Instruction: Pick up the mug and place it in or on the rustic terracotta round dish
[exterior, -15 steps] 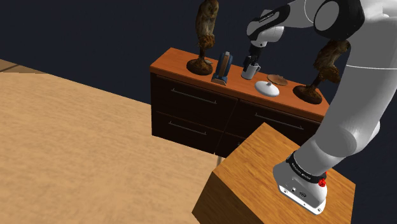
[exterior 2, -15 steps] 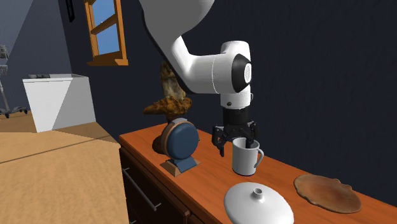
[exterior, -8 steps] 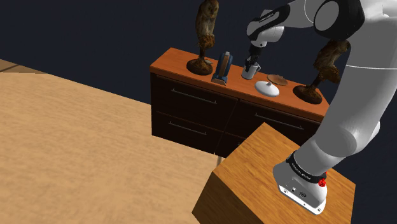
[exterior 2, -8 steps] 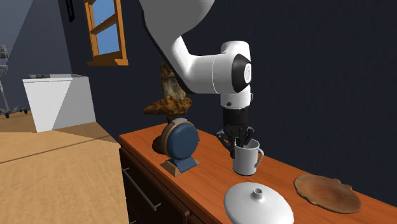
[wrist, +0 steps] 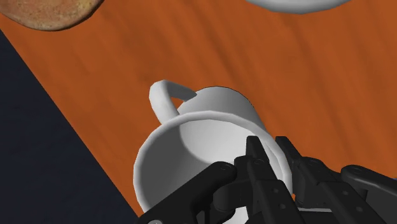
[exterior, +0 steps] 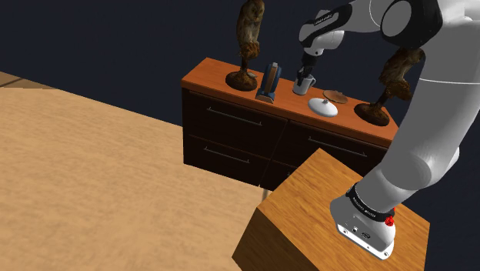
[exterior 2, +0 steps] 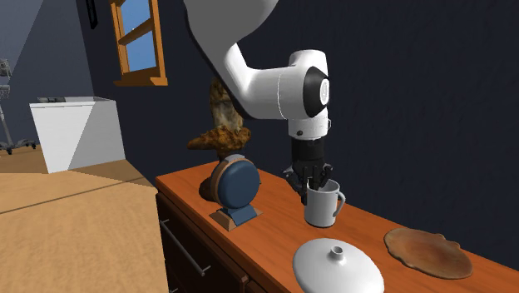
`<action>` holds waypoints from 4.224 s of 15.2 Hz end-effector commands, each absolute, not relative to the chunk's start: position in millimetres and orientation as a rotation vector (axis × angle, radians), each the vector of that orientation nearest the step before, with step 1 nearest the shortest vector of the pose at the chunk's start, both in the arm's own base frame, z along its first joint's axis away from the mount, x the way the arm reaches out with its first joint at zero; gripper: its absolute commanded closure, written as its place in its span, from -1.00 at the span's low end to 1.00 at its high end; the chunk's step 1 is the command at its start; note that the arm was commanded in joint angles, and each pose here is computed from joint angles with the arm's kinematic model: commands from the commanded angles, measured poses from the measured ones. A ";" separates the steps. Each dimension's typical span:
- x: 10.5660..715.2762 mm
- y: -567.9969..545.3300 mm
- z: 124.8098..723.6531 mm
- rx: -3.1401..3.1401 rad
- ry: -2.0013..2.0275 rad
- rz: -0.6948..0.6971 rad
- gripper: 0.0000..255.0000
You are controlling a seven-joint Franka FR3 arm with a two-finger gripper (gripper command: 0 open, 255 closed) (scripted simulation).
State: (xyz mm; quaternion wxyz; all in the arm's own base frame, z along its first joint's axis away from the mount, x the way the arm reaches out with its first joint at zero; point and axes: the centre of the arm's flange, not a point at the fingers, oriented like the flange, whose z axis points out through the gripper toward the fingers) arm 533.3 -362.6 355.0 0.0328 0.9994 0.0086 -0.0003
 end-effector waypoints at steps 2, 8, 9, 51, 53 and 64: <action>533.5 -362.4 369.4 3.076 0.026 0.000 1.00; 533.5 -362.4 401.1 3.076 0.026 0.000 1.00; 533.5 -362.4 406.4 3.076 0.026 0.000 1.00; 356.4 -530.0 394.2 3.076 0.026 0.000 1.00; 356.4 -530.0 383.6 3.076 0.026 0.000 1.00; 356.5 -530.0 379.8 3.076 0.026 0.000 -1.00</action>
